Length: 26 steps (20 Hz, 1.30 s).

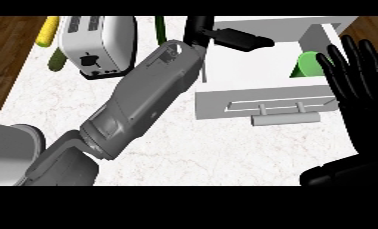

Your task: Pick up the cup, place it into the drawer and close the drawer

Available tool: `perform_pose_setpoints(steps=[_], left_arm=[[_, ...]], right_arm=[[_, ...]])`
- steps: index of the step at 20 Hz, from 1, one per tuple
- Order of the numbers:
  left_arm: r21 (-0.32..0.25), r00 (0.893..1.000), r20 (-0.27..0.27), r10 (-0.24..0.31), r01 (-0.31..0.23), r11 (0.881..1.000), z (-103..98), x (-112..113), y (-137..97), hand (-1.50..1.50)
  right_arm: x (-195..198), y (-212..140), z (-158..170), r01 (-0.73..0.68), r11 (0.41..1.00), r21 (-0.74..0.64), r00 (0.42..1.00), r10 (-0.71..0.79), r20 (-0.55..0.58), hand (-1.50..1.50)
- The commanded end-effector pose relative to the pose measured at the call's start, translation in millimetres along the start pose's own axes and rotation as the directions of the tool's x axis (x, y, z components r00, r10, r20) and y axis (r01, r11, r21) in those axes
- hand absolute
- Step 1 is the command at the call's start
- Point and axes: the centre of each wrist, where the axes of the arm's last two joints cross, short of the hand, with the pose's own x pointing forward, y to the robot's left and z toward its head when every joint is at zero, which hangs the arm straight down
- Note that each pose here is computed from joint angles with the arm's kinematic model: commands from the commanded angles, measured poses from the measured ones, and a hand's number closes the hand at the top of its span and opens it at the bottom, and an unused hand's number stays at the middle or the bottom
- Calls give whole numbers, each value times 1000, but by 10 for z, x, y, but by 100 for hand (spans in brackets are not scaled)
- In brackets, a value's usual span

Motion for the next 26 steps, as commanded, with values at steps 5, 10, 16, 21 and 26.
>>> perform_pose_setpoints(steps=[5,10,16,21,26], left_arm=[[79,994,6,111,-111,991,-43,90,291,-150],[128,988,28,152,-154,980,12,280,763,-150],[183,989,-19,148,-142,973,581,51,1109,-150],[210,987,-20,159,-151,966,1102,59,1672,-150],[221,982,-24,187,-177,959,1441,124,1843,-150]], right_arm=[[120,-60,150,-98,989,114,994,103,-33,150],[234,-59,226,-250,952,178,962,265,-67,150],[122,-131,248,-353,906,236,917,385,-108,150],[77,-28,158,-386,897,218,894,422,-154,150],[-292,92,109,-501,811,303,822,556,-127,150]])
